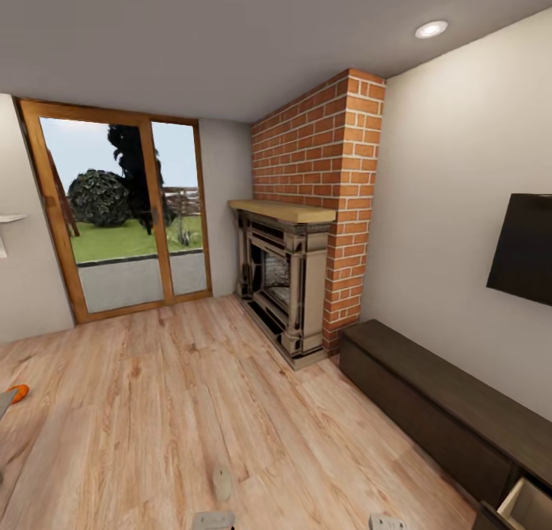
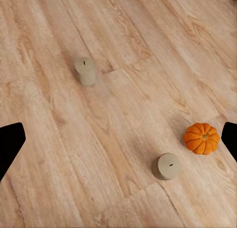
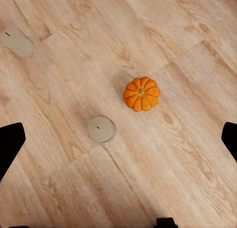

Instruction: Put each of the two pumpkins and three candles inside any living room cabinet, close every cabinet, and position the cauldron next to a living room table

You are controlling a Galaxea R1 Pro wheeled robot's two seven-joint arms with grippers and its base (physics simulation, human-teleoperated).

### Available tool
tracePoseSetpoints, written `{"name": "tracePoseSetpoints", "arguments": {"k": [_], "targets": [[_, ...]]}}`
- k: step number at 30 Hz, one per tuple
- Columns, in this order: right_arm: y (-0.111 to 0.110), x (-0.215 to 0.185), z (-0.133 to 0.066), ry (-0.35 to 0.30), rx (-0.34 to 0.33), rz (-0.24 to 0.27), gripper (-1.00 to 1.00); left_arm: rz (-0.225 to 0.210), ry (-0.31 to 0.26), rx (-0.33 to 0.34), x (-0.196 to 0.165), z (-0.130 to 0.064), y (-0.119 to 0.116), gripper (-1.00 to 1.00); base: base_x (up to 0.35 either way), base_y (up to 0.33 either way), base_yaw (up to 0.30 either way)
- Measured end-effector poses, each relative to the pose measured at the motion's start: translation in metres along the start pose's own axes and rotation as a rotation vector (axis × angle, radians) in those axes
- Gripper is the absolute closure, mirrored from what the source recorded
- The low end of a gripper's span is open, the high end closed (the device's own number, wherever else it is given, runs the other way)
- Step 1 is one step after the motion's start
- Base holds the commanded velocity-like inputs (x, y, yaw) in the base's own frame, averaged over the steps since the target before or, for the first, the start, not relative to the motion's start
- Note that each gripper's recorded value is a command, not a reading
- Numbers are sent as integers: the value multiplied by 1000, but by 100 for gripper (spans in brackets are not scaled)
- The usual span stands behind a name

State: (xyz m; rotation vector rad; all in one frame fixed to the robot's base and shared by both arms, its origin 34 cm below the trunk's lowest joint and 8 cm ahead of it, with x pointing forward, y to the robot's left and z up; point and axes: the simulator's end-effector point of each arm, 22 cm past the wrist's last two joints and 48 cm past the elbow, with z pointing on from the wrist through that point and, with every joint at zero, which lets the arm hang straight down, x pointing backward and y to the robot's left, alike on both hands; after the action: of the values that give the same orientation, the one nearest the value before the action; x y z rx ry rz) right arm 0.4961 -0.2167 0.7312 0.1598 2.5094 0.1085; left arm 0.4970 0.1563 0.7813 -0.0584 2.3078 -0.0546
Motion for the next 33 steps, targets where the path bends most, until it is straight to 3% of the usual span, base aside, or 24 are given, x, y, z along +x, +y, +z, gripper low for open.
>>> {"name": "tracePoseSetpoints", "arguments": {"k": [13, 33], "targets": [[1, -5, 0, -10, -1, 14, -100, 0, -2, 1, -1, 0, 0, -100, 10, 13, -11], [2, -10, -3, -23, -6, 11, -100, 0, -15, 1, -6, -2, 0, -100, 101, 141, -124]]}}
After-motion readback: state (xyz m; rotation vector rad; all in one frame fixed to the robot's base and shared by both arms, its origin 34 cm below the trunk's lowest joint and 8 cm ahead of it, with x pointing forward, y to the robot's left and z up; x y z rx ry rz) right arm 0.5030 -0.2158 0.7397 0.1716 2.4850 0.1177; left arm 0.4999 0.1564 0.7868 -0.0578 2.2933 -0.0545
